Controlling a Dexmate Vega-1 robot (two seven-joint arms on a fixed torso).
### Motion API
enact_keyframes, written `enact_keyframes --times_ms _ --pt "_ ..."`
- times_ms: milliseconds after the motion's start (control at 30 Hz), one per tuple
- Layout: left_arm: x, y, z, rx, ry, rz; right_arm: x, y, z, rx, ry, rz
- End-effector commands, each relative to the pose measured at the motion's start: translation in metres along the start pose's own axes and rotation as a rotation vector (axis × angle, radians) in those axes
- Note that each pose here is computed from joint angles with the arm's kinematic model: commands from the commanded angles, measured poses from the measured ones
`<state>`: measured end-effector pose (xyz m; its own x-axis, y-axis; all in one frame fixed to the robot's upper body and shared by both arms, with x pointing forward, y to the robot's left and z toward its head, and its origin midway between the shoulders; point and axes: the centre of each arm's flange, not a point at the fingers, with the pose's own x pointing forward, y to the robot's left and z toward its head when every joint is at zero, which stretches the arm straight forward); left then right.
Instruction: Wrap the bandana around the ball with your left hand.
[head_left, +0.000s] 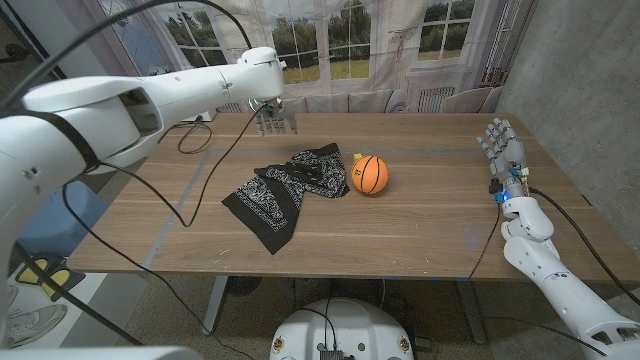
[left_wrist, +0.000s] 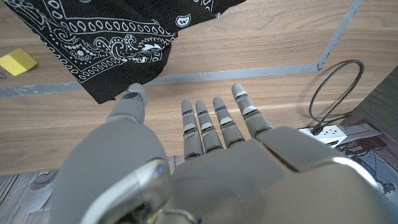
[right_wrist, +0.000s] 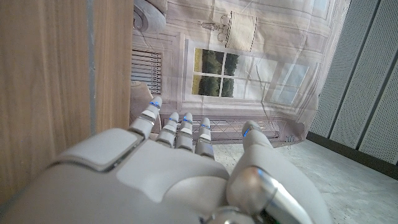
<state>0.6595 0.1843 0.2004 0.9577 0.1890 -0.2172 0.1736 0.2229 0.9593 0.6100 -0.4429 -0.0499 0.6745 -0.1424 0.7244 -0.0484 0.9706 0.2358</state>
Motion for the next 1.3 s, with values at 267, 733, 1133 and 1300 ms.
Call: enact_keyframes --times_ms 267,733,1133,1300 --pt "0.005 -0.009 0.036 0.298 0.111 0.03 0.004 0.001 -0.006 0.01 0.0 -0.011" --pt "0.008 -0.021 0.061 0.416 0.108 0.037 0.004 -0.002 -0.013 0.02 0.004 -0.018" --pt "0.016 -0.033 0.082 0.484 0.069 0.028 0.002 -0.008 -0.015 0.012 0.007 -0.032" --pt "0.021 -0.038 0.09 0.513 0.057 0.017 0.001 -0.01 -0.015 0.009 0.008 -0.038"
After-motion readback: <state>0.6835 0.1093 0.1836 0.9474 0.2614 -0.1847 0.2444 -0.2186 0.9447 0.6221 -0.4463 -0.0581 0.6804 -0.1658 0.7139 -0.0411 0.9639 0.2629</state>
